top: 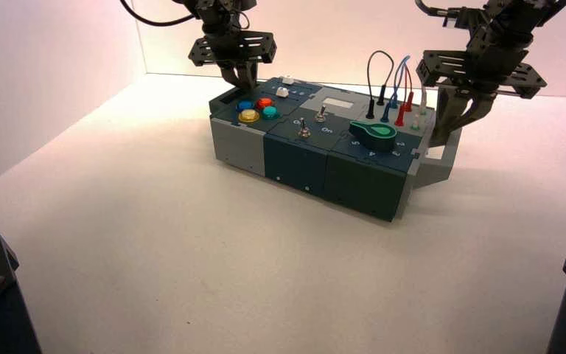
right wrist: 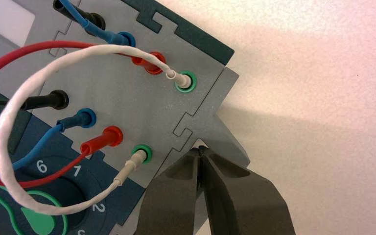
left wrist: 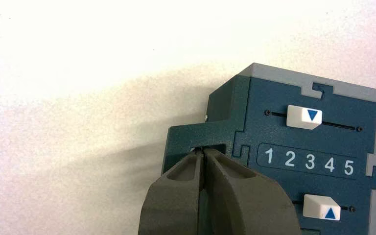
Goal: Move the box away.
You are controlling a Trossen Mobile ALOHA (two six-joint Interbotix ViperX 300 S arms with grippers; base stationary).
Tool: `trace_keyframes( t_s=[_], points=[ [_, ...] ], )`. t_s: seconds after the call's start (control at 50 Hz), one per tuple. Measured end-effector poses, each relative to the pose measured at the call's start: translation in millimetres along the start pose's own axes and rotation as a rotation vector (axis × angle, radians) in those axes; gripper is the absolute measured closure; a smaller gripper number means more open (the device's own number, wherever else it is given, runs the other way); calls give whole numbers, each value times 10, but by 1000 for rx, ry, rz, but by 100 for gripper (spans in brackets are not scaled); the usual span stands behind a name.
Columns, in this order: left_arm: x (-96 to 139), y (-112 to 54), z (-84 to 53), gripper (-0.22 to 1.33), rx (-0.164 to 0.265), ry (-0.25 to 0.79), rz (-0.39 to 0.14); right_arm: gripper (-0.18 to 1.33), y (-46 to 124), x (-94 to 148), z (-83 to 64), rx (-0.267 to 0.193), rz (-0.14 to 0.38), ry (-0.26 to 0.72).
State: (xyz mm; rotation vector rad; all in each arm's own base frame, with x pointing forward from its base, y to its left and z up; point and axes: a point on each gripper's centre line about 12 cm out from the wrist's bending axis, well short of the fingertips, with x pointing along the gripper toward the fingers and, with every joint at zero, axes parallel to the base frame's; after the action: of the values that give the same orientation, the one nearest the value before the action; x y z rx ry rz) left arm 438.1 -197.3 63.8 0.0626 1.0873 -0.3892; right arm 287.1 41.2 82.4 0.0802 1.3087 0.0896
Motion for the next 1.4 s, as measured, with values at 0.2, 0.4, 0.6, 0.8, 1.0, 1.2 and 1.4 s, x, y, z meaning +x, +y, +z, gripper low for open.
trace_keyframes(
  t_s=[0.2, 0.4, 0.6, 0.8, 1.0, 1.2, 1.4],
  points=[
    [17, 61, 57, 127, -12, -6, 4, 130, -22, 77, 206, -11, -10, -9],
    [60, 115, 124, 127, -20, -2, 6, 130, -38, 141, 400, -13, -15, -24],
    [144, 167, 251, 128, -20, -2, 4, 129, -53, 190, 573, -9, -17, -36],
    [229, 181, 383, 128, -12, -3, -2, 130, -104, 210, 711, 5, -20, -52],
    [276, 186, 437, 127, -9, 1, -5, 130, -139, 212, 753, 13, -22, -56],
    [260, 183, 439, 127, -10, 0, -6, 130, -145, 203, 744, 14, -23, -58],
    [177, 186, 388, 127, -7, -15, 0, 130, -141, 145, 676, 10, -24, -70]
  ],
)
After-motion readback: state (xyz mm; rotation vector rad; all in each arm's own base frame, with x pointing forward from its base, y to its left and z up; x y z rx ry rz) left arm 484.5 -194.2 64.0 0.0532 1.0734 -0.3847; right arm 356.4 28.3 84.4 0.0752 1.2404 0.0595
